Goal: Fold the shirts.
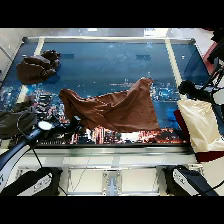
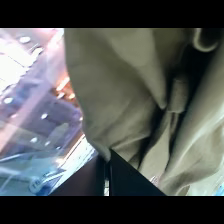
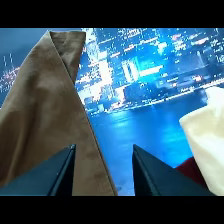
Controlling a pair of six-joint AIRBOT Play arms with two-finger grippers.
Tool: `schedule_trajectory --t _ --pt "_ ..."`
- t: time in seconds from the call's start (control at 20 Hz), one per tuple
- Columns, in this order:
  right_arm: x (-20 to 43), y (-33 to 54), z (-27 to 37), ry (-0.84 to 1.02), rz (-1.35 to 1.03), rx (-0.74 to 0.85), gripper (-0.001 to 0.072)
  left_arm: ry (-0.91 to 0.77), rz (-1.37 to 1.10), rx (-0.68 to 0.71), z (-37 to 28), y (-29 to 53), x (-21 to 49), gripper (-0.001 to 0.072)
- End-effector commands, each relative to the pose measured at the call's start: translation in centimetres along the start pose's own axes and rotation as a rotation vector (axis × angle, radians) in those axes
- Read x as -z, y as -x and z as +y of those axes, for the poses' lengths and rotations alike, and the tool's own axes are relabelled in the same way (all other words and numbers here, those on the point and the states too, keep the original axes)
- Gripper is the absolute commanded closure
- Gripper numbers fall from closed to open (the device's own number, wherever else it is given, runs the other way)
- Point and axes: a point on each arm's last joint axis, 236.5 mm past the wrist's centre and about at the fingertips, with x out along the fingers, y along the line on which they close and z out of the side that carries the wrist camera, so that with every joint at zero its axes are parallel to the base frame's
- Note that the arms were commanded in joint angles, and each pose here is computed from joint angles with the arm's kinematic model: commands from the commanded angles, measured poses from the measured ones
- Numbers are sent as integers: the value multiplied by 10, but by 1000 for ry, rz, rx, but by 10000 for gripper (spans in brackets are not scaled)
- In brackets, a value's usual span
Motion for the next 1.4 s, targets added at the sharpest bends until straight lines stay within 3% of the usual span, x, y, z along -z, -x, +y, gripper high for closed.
schedule_trajectory --t 0.0,0.2,0.35,0.65,1.05,1.1,1.15,1.2,1.35 --pt "38 -4 -8 -1 140 27 306 -36 -22 29 -10 -3 -3 693" --pt "186 -15 -39 -59 569 90 307 -69 -15 43 -13 -2 -1 693" --pt "259 -26 -25 -221 699 15 306 -83 7 43 -13 -2 4 692" --pt "262 -64 -2 -533 528 -91 304 -132 40 45 -13 -2 12 692" --pt "243 -80 -12 -593 402 -75 306 -135 40 45 -13 -2 12 693" --pt "243 -82 -12 -612 403 -71 323 -136 40 45 -13 -2 12 693" --pt "243 -83 -13 -622 400 -70 478 -136 39 45 -13 -2 12 693" --pt "241 -85 -13 -629 393 -69 688 -140 38 45 -13 -2 12 692" --pt "223 -86 -9 -589 341 -103 683 -246 12 77 -31 3 3 693"
